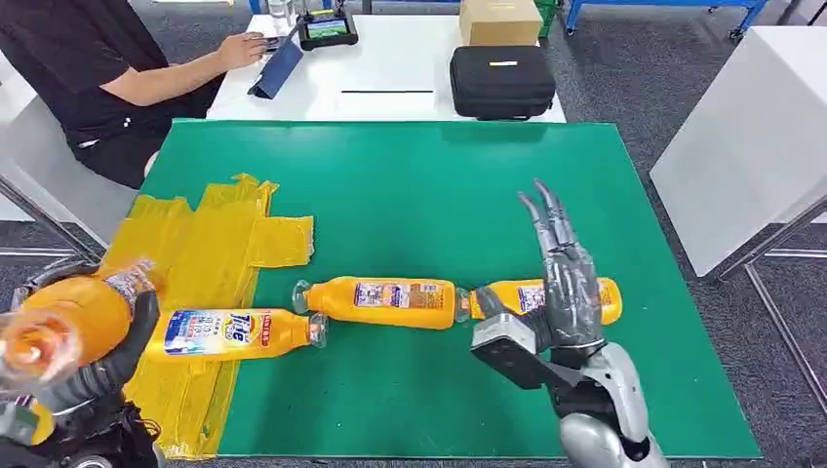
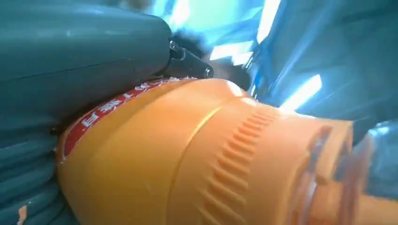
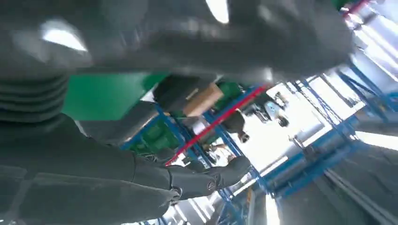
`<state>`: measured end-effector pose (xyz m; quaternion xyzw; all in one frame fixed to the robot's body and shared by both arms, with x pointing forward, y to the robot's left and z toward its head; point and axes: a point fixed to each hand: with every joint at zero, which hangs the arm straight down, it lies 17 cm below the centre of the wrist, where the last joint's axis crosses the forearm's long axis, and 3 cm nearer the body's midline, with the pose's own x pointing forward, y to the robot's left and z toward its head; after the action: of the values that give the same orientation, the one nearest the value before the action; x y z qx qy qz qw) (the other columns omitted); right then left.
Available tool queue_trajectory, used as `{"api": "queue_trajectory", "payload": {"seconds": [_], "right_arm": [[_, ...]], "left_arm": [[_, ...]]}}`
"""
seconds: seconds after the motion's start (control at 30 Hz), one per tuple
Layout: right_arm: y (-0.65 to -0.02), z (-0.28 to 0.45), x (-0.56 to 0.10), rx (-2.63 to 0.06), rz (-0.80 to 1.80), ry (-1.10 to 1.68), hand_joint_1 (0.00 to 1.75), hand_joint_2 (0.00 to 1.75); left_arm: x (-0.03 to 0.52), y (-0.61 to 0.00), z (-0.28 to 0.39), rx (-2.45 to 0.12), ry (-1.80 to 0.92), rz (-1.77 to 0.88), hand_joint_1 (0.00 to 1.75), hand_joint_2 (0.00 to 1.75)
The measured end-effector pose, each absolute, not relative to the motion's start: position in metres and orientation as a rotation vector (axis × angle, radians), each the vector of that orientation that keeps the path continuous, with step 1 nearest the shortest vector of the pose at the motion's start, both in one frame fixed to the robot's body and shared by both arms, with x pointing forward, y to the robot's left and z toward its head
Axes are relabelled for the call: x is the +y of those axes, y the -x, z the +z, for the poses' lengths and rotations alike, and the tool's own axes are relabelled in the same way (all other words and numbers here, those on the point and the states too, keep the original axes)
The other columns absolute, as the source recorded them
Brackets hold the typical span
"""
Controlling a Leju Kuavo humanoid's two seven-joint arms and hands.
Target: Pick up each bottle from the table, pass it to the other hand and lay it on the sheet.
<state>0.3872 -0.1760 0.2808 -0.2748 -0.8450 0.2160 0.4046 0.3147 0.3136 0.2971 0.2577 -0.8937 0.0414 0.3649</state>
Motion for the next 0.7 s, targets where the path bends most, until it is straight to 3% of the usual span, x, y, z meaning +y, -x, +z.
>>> {"api": "queue_trajectory", "payload": {"seconds": [0.1, 0.43, 0.47, 0.7], "right_arm": [[-0.381, 0.286, -0.197, -2.140, 0.474, 0.592, 0.00, 0.00], [-0.355, 0.273, -0.217, -2.109, 0.552, 0.640, 0.00, 0.00], [-0.352, 0.270, -0.218, -2.107, 0.556, 0.635, 0.00, 1.75], [-0.343, 0.257, -0.212, -2.101, 0.602, 0.504, 0.00, 1.75]], "left_arm": [[0.298, -0.329, 0.266, -2.196, -0.896, -0.268, 1.75, 1.75], [0.284, -0.361, 0.179, -1.902, -1.123, -0.834, 1.75, 1.75], [0.282, -0.364, 0.170, -1.876, -1.130, -0.878, 1.75, 1.75], [0.260, -0.385, 0.121, -1.742, -1.108, -1.114, 1.75, 1.75]]}}
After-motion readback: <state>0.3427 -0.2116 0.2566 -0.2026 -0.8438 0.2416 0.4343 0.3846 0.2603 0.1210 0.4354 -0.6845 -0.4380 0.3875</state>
